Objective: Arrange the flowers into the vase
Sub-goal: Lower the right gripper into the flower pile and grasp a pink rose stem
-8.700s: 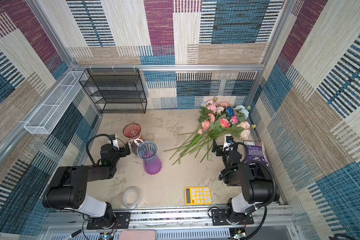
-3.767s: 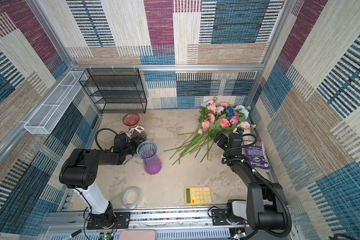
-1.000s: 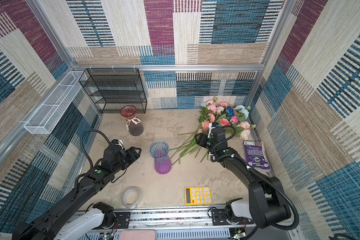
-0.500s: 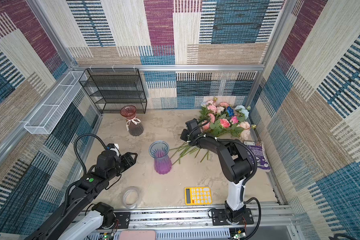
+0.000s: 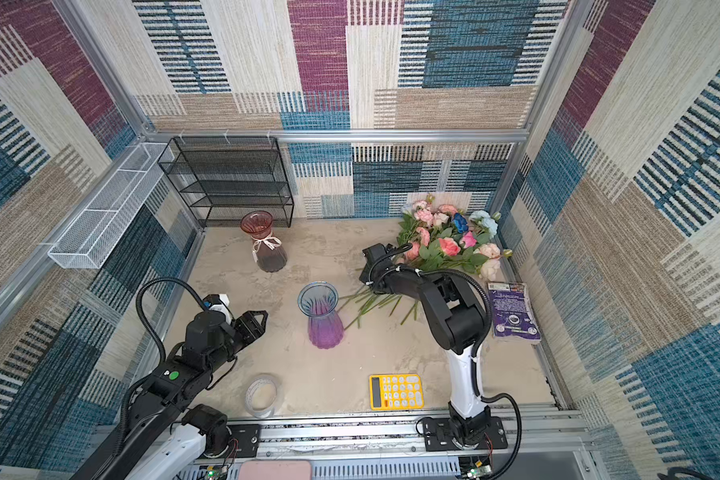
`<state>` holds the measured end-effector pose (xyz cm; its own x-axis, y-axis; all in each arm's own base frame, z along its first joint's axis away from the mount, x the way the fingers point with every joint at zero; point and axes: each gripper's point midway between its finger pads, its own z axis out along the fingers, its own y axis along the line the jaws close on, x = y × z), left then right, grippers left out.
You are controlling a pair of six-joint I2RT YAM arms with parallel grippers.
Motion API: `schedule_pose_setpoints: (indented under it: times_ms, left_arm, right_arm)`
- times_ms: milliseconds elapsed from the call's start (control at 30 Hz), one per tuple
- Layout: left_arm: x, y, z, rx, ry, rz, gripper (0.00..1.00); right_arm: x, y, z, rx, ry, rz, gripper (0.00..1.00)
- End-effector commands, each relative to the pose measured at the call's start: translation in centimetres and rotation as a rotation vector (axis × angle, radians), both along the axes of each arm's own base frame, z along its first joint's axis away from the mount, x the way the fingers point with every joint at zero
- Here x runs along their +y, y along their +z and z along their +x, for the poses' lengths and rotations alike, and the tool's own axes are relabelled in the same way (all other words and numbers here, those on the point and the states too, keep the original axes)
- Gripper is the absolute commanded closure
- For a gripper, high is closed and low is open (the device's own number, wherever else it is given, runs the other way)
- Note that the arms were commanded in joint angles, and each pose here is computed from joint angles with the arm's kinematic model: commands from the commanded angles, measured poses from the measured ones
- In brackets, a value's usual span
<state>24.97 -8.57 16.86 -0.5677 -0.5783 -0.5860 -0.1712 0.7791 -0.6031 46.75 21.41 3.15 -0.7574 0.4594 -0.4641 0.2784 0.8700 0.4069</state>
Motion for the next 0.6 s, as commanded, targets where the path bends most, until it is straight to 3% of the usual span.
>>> schedule_pose_setpoints:
  times_ms: [0,233,367,567]
  left_arm:
    - [0.1,-0.2,-0.1,0.009,-0.006,0.021,0.32]
    - [0.0,-0.3,0.0,0.014,-0.006,0.017,0.32]
    - [0.0,-0.2,0.1,0.012,-0.003,0.012,0.32]
    - [-0.2,-0.6,0.1,0.026,-0.009,0.005,0.32]
  right_arm:
    - [-0.2,-0.3,-0.3,0.010,-0.005,-0.011,0.83]
    - [0.1,6.8,0.8,-0.212,0.047,0.024,1.00]
    - [-0.5,10.1,-0.1,-0.305,0.058,0.046,1.00]
    - [-1.9,11.4,-3.5,-0.337,0.078,0.083,1.00]
